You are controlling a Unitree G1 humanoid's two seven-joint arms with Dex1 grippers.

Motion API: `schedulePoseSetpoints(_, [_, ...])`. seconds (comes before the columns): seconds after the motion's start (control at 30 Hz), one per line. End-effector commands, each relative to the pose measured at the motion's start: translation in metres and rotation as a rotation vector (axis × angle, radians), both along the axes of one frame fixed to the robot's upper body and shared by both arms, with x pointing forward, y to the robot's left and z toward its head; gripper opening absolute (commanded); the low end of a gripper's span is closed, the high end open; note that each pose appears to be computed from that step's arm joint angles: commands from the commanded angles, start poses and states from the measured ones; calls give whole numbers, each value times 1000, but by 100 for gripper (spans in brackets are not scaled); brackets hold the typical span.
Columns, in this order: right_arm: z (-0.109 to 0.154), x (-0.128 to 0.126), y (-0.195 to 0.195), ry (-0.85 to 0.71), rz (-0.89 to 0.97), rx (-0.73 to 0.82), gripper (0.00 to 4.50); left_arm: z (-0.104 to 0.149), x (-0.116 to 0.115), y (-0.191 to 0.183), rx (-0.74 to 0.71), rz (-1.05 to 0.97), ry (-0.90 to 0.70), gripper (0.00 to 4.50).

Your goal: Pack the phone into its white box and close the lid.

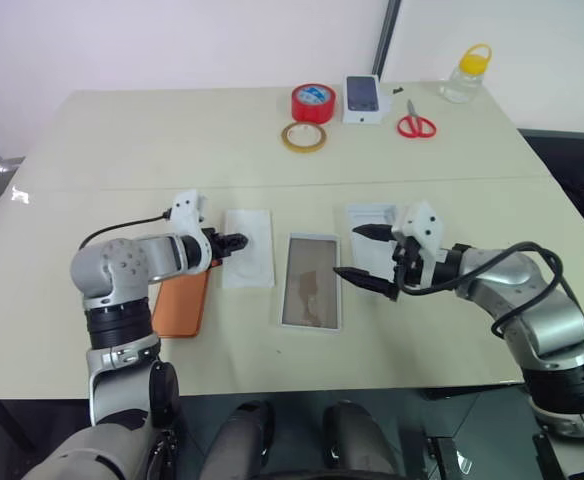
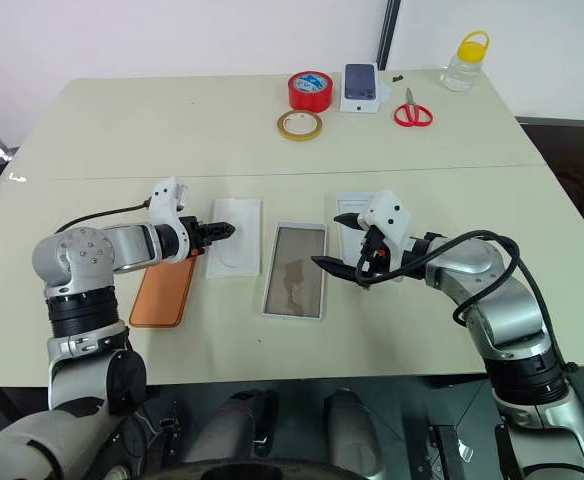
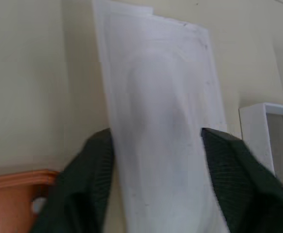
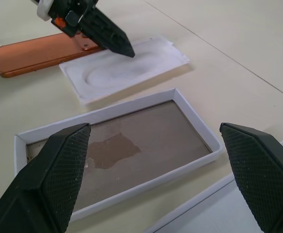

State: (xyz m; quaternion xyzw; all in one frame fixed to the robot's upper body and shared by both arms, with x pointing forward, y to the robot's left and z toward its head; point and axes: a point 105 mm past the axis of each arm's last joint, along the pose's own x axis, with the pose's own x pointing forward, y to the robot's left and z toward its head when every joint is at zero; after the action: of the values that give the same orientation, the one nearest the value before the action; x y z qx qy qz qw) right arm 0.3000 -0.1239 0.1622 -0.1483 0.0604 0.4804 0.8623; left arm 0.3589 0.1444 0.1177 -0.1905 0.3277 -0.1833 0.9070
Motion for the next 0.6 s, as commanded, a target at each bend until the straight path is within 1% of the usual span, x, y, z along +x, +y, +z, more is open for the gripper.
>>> schedulePoseSetpoints(0.03, [11,-1,7,-56,26,19,450,2,-1,0,-19,5,4,104])
schedulePoseSetpoints(0.1, [12,-2,8,-58,28,21,450,3,-1,0,-30,7,6,10])
schedulePoseSetpoints(0.13, [12,-2,9,-59,29,22,450,4,-1,0,-34,8,6,3])
schedulePoseSetpoints(0.2, [13,-3,10,-62,35,22,450,6,0,1,-54,19,5,3])
schedulePoseSetpoints(0.37, [14,-11,16,-46,89,10,450,22,1,12,-180,76,-31,3])
schedulePoseSetpoints(0.5, [2,-30,27,5,191,-58,450,35,1,21,-249,112,-57,3])
schedulePoseSetpoints(0.6, [-18,-44,34,72,256,-136,450,41,0,25,-261,120,-73,3])
